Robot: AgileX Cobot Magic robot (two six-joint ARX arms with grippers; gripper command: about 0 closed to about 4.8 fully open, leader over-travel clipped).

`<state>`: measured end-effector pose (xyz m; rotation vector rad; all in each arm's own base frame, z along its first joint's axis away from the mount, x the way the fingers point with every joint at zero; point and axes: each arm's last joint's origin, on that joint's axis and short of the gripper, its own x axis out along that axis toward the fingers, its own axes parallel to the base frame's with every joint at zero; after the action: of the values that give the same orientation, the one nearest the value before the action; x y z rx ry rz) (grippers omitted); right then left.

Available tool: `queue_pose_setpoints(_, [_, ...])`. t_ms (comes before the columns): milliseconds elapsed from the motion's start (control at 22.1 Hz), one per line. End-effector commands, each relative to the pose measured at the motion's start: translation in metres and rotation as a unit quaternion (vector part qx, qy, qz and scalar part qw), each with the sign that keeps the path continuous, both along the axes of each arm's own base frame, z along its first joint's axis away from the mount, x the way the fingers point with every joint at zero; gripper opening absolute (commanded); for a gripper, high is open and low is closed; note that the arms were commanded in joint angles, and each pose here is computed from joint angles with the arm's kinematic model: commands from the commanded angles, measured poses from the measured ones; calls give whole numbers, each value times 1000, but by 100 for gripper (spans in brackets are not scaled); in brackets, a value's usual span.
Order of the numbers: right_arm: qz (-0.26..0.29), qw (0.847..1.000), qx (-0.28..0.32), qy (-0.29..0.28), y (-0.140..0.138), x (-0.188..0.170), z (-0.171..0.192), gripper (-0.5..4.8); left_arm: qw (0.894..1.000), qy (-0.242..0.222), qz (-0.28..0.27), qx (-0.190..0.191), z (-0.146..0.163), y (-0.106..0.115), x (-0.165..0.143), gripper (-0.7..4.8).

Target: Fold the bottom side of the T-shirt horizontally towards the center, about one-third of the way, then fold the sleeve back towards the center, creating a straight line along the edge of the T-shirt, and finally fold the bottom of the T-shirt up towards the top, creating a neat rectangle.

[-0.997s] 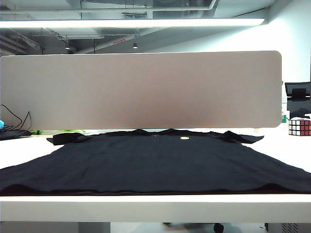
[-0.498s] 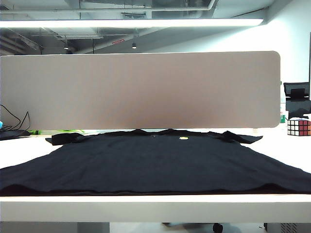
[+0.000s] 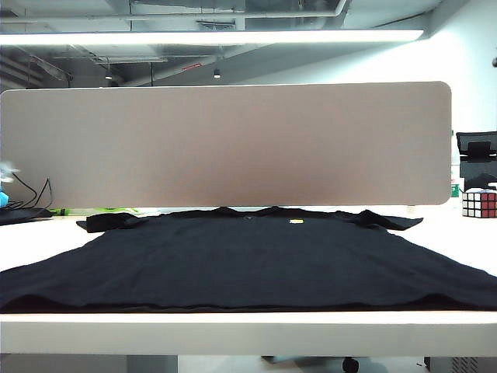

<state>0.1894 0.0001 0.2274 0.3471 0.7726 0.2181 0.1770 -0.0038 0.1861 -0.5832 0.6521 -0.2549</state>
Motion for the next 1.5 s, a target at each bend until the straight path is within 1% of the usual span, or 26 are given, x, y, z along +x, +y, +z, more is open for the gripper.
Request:
queue_pose_setpoints(45, [33, 999, 13, 32, -2, 6, -5, -9, 998, 22, -56, -14, 0, -1, 18, -6])
queue_pose_setpoints(181, [54, 995, 57, 66, -9, 7, -14, -9, 994, 48, -90, -39, -6, 2, 33, -6])
queue_pose_setpoints(317, [62, 989, 98, 96, -20, 6, -23, -9, 989, 71, -99, -84, -15, 15, 38, -6])
queue_pose_setpoints(408, [47, 986, 112, 110, -28, 6, -28, -9, 986, 81, -93, -115, -21, 27, 38, -6])
queue_pose_setpoints(544, [31, 985, 126, 116, -36, 6, -31, -9, 980, 88, -74, -162, -25, 50, 32, -6])
queue_pose_setpoints(589, [23, 983, 133, 124, -40, 7, -34, -9, 978, 94, -55, -180, -27, 62, 26, -6])
queue_pose_setpoints(634, [16, 981, 140, 133, -43, 6, -37, -9, 978, 99, -42, -181, -28, 66, 23, -6])
queue_pose_setpoints(725, [10, 977, 150, 150, -47, 6, -42, -9, 979, 106, -19, -170, -30, 74, 18, -6])
queue_pose_setpoints(906, [14, 967, 177, 181, -48, 8, -52, -4, 981, 123, -13, -152, -33, 74, 15, -6])
queue_pose_setpoints(951, [21, 962, 196, 191, -48, 10, -57, 2, 978, 136, -14, -158, -34, 72, 13, -6])
queue_pose_setpoints(1042, [26, 957, 211, 198, -49, 12, -62, 2, 975, 155, -18, -161, -37, 70, 9, -5])
queue_pose_setpoints(1133, [29, 958, 206, 199, -49, 12, -64, 4, 972, 166, -19, -163, -37, 70, 7, 0])
queue_pose_setpoints(1178, [26, 959, 198, 203, -50, 11, -64, 4, 971, 170, -19, -165, -38, 69, 6, 13])
queue_pose_setpoints(1269, [18, 960, 184, 208, -50, 11, -65, 10, 970, 176, -20, -168, -38, 68, 6, 99])
queue_pose_setpoints(1359, [10, 962, 170, 213, -51, 11, -65, 42, 968, 184, -17, -167, -37, 68, 6, 158])
queue_pose_setpoints(1404, [7, 963, 165, 215, -51, 11, -66, 60, 968, 187, -16, -166, -36, 68, 6, 163])
queue_pose_setpoints(1495, [2, 964, 156, 218, -52, 11, -66, 68, 968, 191, -14, -163, -34, 69, 7, 165])
